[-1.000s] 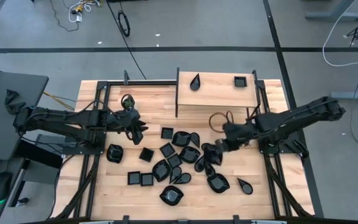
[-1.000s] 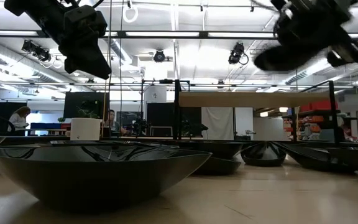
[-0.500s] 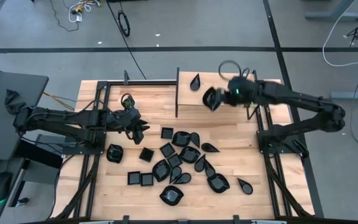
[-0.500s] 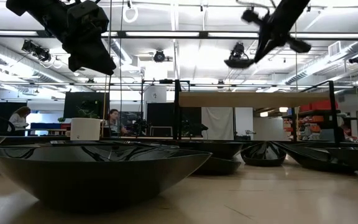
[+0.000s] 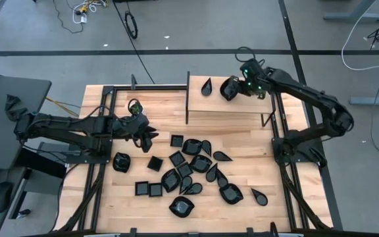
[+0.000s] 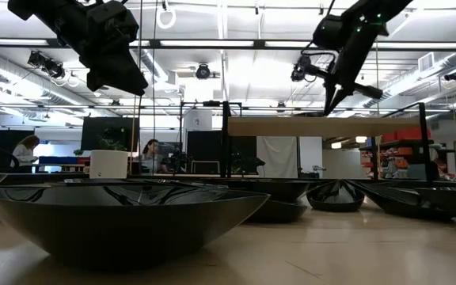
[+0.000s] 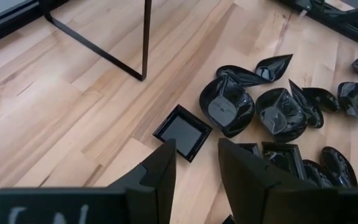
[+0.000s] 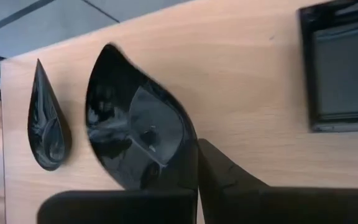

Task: Pick & Place Mini shaped plates
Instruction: Put the leaf-shaped plate on the shelf

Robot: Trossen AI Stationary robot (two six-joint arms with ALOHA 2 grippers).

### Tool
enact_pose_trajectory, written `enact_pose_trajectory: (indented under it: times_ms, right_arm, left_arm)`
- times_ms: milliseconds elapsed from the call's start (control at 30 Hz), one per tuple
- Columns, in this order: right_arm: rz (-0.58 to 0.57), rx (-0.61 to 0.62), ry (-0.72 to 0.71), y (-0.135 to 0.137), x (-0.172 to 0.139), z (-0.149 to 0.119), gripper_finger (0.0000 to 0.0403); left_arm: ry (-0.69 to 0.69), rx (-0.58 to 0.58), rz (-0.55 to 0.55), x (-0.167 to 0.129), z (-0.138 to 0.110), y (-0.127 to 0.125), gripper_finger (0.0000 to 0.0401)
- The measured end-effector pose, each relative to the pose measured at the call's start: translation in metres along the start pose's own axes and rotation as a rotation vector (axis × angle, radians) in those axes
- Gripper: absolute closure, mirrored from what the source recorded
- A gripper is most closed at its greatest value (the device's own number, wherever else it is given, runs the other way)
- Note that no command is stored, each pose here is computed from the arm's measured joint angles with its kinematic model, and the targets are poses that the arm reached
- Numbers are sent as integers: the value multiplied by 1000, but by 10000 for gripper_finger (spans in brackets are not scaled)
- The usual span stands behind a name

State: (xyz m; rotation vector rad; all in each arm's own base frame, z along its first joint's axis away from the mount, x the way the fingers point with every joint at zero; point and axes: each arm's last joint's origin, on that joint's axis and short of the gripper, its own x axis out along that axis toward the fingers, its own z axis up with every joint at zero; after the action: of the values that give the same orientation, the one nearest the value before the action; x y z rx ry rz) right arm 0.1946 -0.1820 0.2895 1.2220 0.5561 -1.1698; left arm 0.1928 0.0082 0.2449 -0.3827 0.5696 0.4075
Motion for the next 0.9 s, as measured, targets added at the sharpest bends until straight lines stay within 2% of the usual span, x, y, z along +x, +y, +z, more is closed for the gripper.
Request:
enact_pose_trajectory:
  times_ms: [200, 500, 733, 900]
  right_arm:
    - [1, 48, 2, 3, 8, 2, 393]
    - [1, 72, -2, 2, 6, 2, 331]
    - [53, 9, -29, 0, -15, -2, 278]
    - [159, -77, -74, 8, -33, -10, 281]
  left_arm:
    - [-10, 0, 19, 0, 0, 1, 275]
    - [-10, 1, 19, 0, 0, 1, 275]
    - [-10, 1, 19, 0, 0, 1, 275]
    - [-10, 1, 19, 0, 0, 1, 275]
